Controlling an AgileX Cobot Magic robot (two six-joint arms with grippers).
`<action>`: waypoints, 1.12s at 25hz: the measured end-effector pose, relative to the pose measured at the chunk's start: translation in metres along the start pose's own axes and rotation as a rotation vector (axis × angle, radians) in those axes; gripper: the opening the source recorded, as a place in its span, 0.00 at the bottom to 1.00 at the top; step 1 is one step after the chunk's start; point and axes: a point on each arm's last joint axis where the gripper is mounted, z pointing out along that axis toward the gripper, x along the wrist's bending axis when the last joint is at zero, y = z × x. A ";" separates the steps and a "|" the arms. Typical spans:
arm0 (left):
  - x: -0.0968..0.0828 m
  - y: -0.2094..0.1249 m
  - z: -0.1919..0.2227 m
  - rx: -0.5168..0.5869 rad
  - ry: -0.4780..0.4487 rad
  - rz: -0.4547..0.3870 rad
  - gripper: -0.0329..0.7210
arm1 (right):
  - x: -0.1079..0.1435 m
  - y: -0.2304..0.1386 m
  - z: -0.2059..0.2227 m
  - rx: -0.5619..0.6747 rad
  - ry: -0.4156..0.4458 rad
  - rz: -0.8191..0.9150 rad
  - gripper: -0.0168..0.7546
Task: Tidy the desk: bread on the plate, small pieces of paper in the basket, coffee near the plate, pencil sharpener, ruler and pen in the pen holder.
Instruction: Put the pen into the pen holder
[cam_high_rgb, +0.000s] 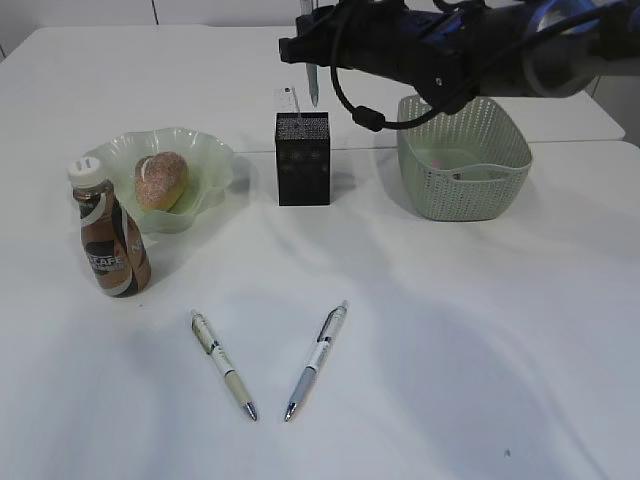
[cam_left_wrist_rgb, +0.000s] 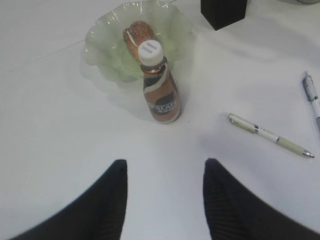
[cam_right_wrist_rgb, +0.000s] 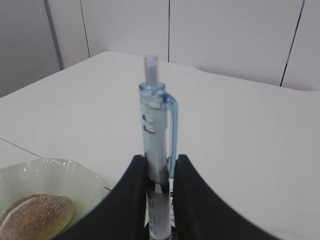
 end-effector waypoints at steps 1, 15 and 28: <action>0.000 0.000 0.000 0.000 0.000 0.000 0.50 | 0.000 -0.007 0.004 -0.011 0.008 0.001 0.19; 0.000 0.000 0.000 -0.001 0.000 0.000 0.50 | -0.016 -0.043 0.030 -0.036 0.005 0.011 0.19; 0.000 0.000 0.000 -0.004 0.000 0.000 0.50 | -0.018 -0.074 0.043 -0.003 0.011 0.031 0.19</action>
